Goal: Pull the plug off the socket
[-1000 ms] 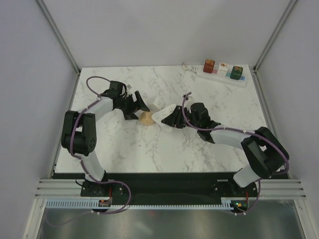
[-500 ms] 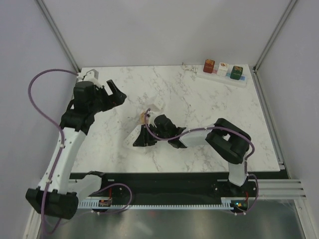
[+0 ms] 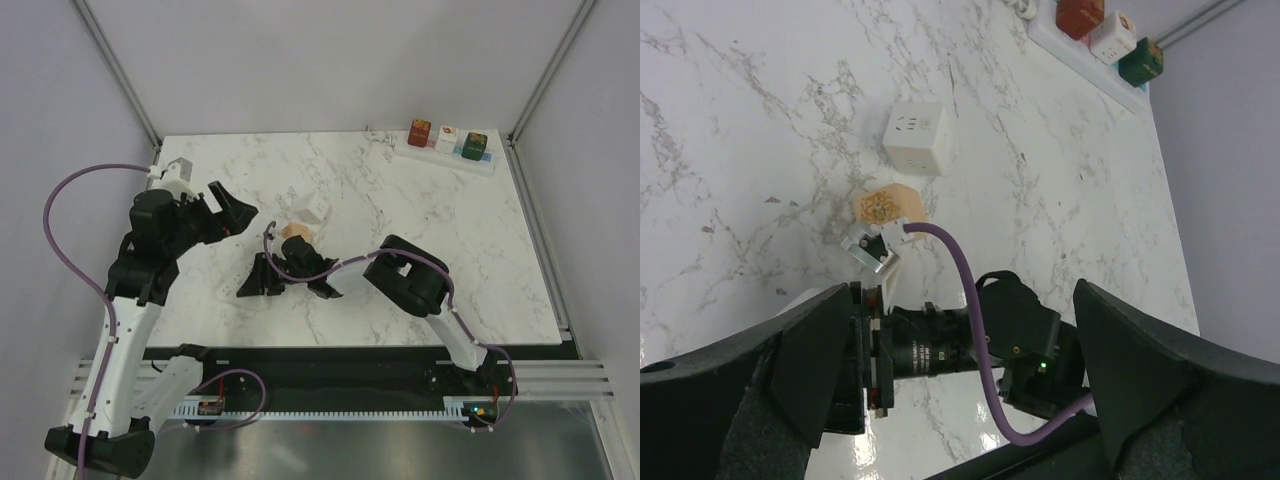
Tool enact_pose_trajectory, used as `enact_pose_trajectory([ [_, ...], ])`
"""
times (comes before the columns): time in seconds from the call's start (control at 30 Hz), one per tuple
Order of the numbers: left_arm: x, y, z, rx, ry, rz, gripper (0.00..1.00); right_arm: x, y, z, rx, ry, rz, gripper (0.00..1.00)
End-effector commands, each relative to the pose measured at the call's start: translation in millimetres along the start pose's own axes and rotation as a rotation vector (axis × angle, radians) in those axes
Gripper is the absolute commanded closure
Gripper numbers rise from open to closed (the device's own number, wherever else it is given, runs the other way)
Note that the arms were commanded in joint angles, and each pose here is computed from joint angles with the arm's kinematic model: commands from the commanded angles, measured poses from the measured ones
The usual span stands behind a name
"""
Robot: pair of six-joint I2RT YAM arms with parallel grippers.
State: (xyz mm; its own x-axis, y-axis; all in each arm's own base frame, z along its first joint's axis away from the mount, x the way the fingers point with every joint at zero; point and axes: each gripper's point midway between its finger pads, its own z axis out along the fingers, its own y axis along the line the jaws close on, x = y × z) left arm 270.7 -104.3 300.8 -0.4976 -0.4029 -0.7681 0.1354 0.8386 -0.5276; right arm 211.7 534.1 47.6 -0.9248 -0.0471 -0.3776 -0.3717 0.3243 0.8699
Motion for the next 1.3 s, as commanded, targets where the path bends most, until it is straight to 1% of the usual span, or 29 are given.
enact_pose_trajectory([
  [0.0,1.0,-21.9,-17.7,0.101,0.012,0.006,0.02,-13.8,22.0,6.0,-0.071,-0.019,0.008,0.45],
  [0.07,8.2,-23.7,-22.9,0.111,0.043,-0.003,0.03,-14.6,17.7,5.7,-0.047,-0.021,0.004,0.41],
  [0.17,22.2,-37.6,-30.1,0.201,0.110,0.000,0.00,-15.0,16.5,2.1,-0.025,-0.021,-0.033,0.34],
  [0.2,24.6,-46.2,-34.7,0.245,0.137,0.004,0.00,-14.6,12.2,1.4,0.001,-0.016,-0.048,0.30],
  [0.27,29.7,-51.6,-38.3,0.272,0.175,-0.013,0.00,-11.9,1.5,-0.9,0.086,0.020,-0.061,0.26],
  [0.3,32.5,-57.4,-42.4,0.301,0.195,-0.028,0.00,-13.0,-6.2,-1.2,0.129,0.027,-0.100,0.20],
  [0.33,32.8,-59.9,-45.1,0.312,0.197,-0.035,0.00,-18.8,-2.0,-0.1,0.144,0.030,-0.119,0.19],
  [0.37,33.0,-61.1,-46.8,0.316,0.196,-0.043,0.00,-14.7,-7.3,-3.3,0.180,0.057,-0.118,0.17],
  [0.47,30.3,-62.8,-54.2,0.313,0.168,-0.055,0.00,-20.0,-6.9,-13.8,0.241,0.045,-0.129,0.02],
  [0.53,28.7,-62.8,-55.9,0.306,0.157,-0.068,0.00,-20.7,-14.7,-23.8,0.303,0.032,-0.140,0.02],
  [0.6,27.8,-64.8,-56.9,0.311,0.158,-0.082,0.00,-22.8,-9.0,-36.1,0.328,0.026,-0.156,0.02],
  [0.63,27.5,-64.1,-55.3,0.306,0.161,-0.087,0.00,-23.4,-15.8,-41.9,0.366,0.016,-0.172,0.02],
  [0.73,23.8,-63.0,-53.5,0.291,0.151,-0.093,0.00,-15.5,-24.6,-61.5,0.448,0.047,-0.186,0.02],
  [0.83,21.0,-59.9,-48.7,0.269,0.145,-0.099,0.00,-13.8,-23.8,-74.3,0.469,0.052,-0.220,0.02],
  [0.93,19.3,-54.6,-37.9,0.243,0.145,-0.109,0.01,-15.8,-25.4,-96.8,0.531,0.038,-0.268,0.02],
  [0.97,17.1,-52.2,-31.4,0.232,0.141,-0.114,0.01,-25.9,-18.4,-107.1,0.546,0.004,-0.311,0.02],
  [1.07,10.9,-41.9,-11.2,0.190,0.103,-0.133,0.03,-36.3,-9.9,-131.4,0.580,-0.045,-0.367,0.02],
  [1.1,2.0,-43.0,-0.4,0.209,0.054,-0.145,0.03,-39.5,-14.6,-140.5,0.614,-0.064,-0.386,0.02],
  [1.13,-1.0,-43.7,5.9,0.220,0.037,-0.155,0.05,-50.4,-8.4,-151.2,0.614,-0.101,-0.391,0.02],
  [1.2,-11.3,-46.1,28.1,0.253,-0.011,-0.178,0.06,-58.7,-15.2,-167.8,0.638,-0.129,-0.381,0.02],
  [1.27,-18.1,-51.7,44.9,0.264,-0.030,-0.184,0.06,-88.0,-21.6,-197.4,0.661,-0.218,-0.331,0.02],
])
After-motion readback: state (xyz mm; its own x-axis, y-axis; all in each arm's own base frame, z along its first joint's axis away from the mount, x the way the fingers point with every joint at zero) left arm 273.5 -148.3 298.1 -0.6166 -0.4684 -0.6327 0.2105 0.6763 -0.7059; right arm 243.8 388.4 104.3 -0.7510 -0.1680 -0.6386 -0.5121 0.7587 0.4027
